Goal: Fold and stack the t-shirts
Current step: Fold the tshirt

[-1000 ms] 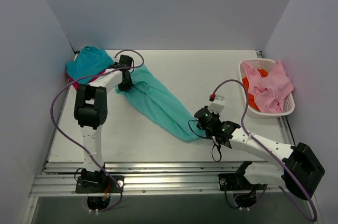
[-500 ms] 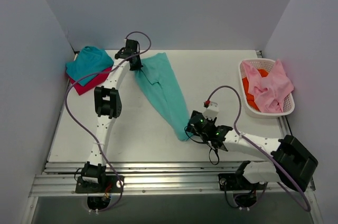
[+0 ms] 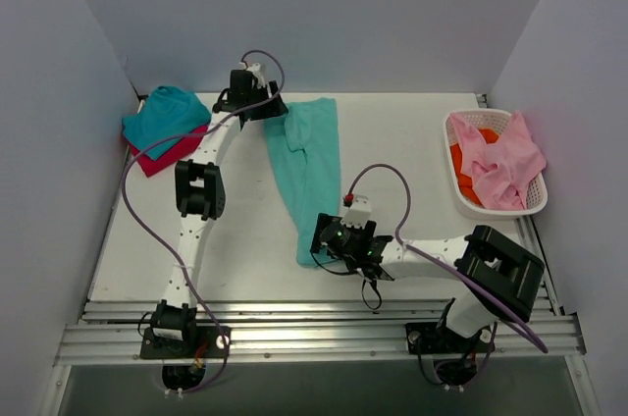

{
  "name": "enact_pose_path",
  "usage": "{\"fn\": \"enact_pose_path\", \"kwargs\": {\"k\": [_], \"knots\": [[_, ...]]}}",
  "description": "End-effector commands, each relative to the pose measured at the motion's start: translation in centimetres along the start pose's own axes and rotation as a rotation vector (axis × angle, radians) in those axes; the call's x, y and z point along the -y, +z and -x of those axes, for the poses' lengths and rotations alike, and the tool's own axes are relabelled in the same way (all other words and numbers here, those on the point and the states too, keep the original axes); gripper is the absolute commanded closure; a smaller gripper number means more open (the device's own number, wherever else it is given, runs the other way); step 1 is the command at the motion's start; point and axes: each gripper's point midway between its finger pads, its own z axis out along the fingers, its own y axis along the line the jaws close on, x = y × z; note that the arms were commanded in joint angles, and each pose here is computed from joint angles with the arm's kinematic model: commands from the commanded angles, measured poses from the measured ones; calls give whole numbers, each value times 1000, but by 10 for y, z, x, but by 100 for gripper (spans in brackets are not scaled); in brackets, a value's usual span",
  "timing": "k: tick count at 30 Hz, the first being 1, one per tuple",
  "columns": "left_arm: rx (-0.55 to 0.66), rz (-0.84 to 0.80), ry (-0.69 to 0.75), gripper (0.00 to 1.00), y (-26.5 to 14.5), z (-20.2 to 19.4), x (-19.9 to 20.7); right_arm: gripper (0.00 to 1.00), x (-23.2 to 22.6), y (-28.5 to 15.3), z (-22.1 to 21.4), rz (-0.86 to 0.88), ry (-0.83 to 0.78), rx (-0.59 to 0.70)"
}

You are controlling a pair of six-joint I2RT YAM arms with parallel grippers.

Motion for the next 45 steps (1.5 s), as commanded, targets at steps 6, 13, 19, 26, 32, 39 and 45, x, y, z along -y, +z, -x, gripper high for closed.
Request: {"fn": "enact_pose_path", "kwargs": {"k": [6,13,19,26,32,39,45], "knots": [[311,-367,71,6,-90,133,108,0,16,-12,3,-78,-27,9],[391,-96,85,6,-183,149,89,0,14,-26,32,-111,-54,89],[322,39,18,6,-233,71,57,0,-7,-43,71,-105,-101,162],[293,21,-80,5,-263,-13,46,3,-67,-46,82,-13,-107,174],[195,36,-98,1,-264,-71,36,6,-98,-11,36,-3,-172,84],[178,54,-96,1,-272,-91,28,14,-113,9,2,3,-178,36],[167,26,-98,1,-267,-94,31,25,-108,6,-4,-22,-188,33]]}}
